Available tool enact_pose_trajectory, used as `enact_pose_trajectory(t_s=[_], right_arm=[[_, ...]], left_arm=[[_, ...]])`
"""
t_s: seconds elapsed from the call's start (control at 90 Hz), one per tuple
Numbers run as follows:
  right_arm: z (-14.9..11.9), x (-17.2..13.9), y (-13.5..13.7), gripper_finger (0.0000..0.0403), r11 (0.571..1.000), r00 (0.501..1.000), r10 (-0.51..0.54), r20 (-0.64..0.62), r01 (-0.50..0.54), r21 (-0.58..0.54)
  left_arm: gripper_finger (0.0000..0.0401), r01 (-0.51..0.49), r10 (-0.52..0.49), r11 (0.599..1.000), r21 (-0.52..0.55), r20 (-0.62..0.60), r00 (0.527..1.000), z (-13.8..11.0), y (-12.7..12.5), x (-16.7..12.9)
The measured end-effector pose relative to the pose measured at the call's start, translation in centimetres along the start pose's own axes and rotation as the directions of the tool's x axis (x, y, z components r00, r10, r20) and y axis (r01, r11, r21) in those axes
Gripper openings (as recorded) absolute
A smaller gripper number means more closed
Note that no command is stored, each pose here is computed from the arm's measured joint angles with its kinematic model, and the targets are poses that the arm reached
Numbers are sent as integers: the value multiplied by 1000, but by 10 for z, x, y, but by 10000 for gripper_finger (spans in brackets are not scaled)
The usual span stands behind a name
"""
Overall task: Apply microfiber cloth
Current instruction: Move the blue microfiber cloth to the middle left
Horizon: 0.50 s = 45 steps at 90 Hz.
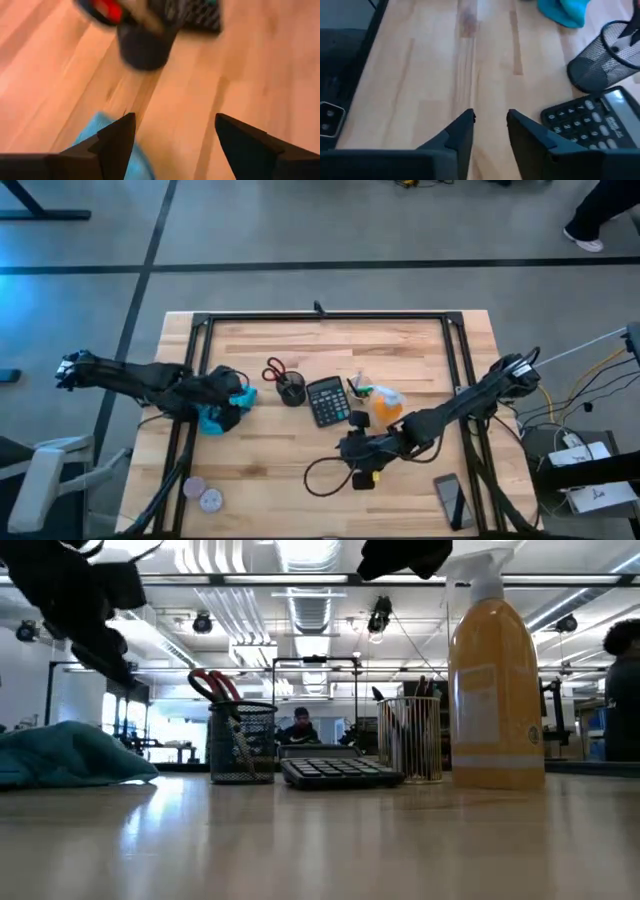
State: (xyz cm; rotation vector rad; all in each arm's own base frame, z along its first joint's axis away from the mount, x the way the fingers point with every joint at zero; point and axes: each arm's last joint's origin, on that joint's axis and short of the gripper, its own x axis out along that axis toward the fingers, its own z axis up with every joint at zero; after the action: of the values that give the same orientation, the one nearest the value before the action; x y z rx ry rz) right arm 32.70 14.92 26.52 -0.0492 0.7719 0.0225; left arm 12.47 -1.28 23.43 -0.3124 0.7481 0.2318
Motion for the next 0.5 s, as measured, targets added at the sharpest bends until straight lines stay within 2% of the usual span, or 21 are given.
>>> enact_pose_trajectory(t_s=[0.2,0.311,0.5], right_arm=[[-16,1,-14,8,1000,999,-22,-43,21,-17],[-24,-1,-22,6,1000,999,-27,-35,27,-5],[-40,-17,-38,1,1000,995,-12,97,10,18]], left_arm=[[220,95,-103,994,48,210,972,-5,4,-9],[203,118,-138,989,84,291,947,-10,8,-13],[175,152,-187,981,117,411,892,-19,14,-19]])
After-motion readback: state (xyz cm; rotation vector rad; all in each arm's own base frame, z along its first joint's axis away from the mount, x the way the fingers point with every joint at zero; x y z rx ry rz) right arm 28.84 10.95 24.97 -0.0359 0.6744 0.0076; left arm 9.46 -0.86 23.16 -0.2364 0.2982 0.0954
